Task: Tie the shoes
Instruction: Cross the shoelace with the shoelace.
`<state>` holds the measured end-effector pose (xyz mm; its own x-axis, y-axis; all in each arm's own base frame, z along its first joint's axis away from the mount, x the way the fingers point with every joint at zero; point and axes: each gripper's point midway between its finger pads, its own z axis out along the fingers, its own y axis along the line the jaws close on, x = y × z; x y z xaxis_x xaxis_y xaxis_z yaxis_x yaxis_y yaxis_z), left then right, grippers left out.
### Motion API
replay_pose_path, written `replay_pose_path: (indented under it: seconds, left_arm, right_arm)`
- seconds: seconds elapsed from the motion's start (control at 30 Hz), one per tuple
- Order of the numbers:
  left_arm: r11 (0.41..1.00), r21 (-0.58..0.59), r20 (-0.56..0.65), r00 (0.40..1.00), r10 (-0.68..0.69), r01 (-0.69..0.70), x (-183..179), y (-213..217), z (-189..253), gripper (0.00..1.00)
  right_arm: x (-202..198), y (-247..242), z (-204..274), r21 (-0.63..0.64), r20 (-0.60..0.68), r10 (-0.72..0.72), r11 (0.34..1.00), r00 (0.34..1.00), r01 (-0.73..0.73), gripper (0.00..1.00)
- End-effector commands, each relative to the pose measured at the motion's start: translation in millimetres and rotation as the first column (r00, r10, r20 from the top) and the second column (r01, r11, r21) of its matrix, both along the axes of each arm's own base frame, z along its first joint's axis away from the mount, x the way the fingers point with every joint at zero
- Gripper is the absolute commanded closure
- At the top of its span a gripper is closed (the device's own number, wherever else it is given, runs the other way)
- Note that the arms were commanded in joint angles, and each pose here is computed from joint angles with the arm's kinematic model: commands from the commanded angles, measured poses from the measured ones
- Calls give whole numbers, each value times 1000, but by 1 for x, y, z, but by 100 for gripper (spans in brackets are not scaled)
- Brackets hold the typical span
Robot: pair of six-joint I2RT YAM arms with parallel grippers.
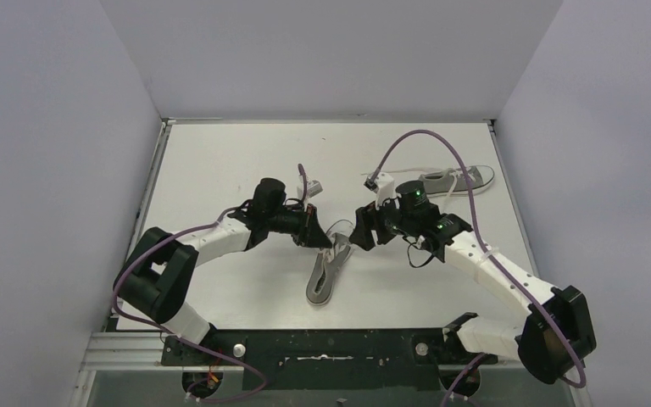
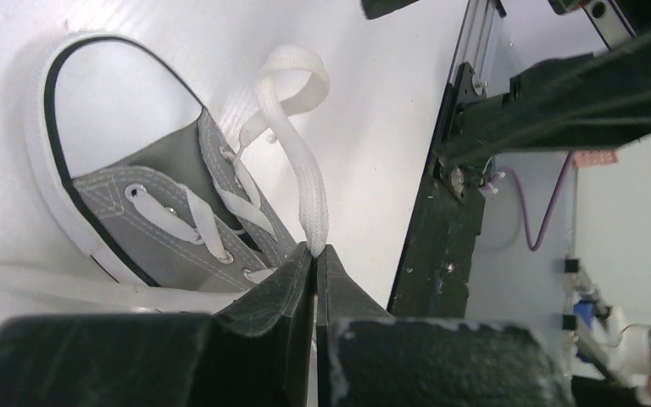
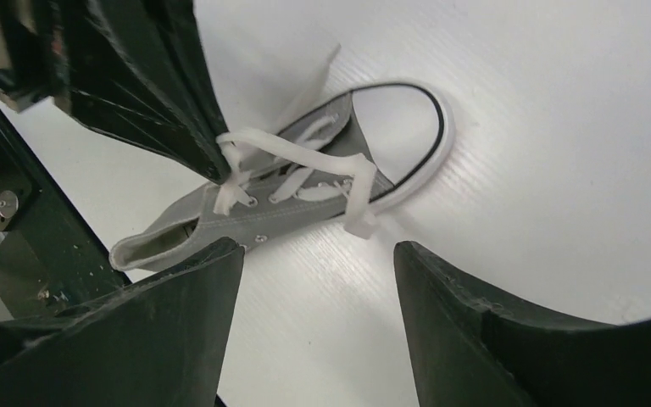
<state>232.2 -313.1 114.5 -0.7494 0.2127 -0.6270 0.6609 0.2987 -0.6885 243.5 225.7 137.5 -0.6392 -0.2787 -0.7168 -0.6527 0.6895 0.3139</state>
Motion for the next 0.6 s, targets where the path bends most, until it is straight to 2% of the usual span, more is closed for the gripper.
replay_pose_path:
  seconds: [0.0, 0.1, 0.17, 0.43, 0.57]
  left_arm:
    - [989, -35, -55, 989, 141, -143, 16, -3, 20, 100]
    - [981, -57, -158, 972, 175, -186, 16, -7, 19, 100]
    - [974, -82, -199, 961, 193, -213, 18, -10, 21, 100]
    - [978, -93, -221, 962, 161, -185, 15, -11, 22, 100]
    - [983, -74, -223, 963, 148, -168, 12, -8, 18, 100]
  right_arm:
    - [23, 30, 33, 110, 228, 84, 988, 970, -111, 31]
    - [26, 43, 27, 50, 252, 161, 983, 954, -179, 29]
    - [26, 53, 24, 55, 246, 205, 973, 947, -225, 29]
    - [21, 78, 24, 67, 287, 341, 925, 895, -373, 28]
    - [18, 78, 20, 13, 307, 400, 906, 864, -424, 26]
